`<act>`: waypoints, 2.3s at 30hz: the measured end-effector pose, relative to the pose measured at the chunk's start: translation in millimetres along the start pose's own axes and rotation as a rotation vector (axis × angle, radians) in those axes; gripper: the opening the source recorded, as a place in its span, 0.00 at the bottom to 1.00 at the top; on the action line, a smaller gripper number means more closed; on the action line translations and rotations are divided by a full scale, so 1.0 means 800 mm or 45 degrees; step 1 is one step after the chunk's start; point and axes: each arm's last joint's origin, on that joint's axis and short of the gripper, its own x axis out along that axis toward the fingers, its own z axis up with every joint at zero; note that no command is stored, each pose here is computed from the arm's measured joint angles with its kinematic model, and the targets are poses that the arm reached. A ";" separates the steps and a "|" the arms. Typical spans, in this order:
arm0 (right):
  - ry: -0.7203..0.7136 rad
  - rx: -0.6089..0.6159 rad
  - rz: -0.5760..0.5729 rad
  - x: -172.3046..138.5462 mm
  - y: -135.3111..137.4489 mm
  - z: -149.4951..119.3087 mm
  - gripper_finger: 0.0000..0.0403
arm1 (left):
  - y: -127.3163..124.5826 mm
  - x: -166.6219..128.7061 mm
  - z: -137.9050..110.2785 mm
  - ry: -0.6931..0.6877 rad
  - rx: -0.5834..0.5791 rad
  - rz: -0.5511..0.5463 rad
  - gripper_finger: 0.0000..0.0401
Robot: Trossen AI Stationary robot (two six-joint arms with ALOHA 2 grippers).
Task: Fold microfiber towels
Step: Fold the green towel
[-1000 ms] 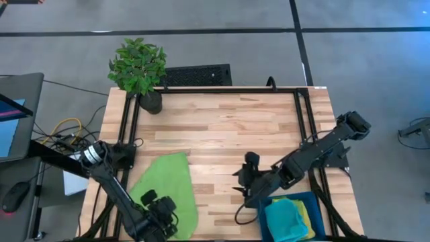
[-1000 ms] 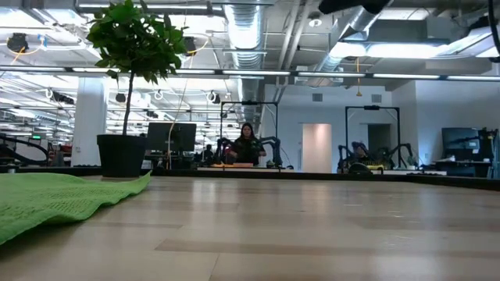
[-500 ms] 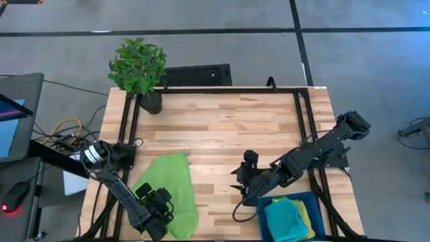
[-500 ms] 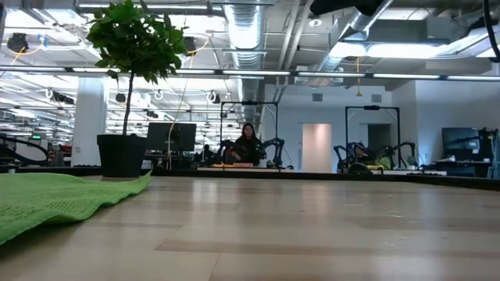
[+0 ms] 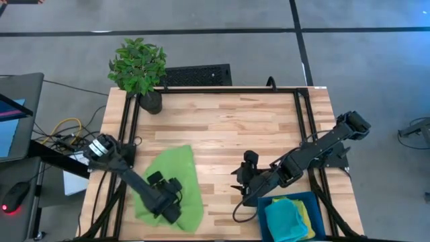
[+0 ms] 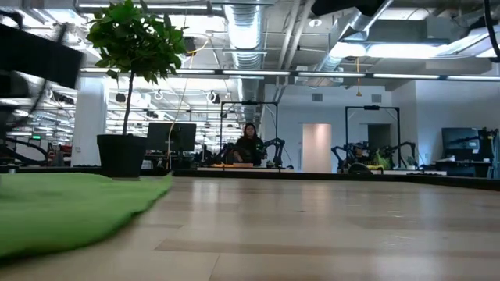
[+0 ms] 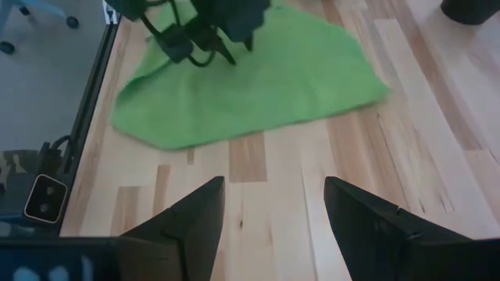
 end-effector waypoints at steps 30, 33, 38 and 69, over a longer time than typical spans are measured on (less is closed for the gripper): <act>0.002 -0.041 -0.005 0.000 0.000 0.000 0.61 | 0.120 0.069 0.282 -0.380 0.230 -0.319 0.38; 0.002 -0.041 -0.004 0.000 0.000 0.000 0.61 | 0.117 0.048 0.278 -0.431 0.267 -0.350 0.38; -0.007 -0.038 -0.004 0.001 -0.001 0.001 0.61 | 0.098 -0.002 0.254 -0.531 0.363 -0.422 0.38; 0.003 -0.032 -0.021 0.015 -0.001 0.000 0.61 | -0.028 0.013 0.088 -0.544 0.317 -0.099 0.38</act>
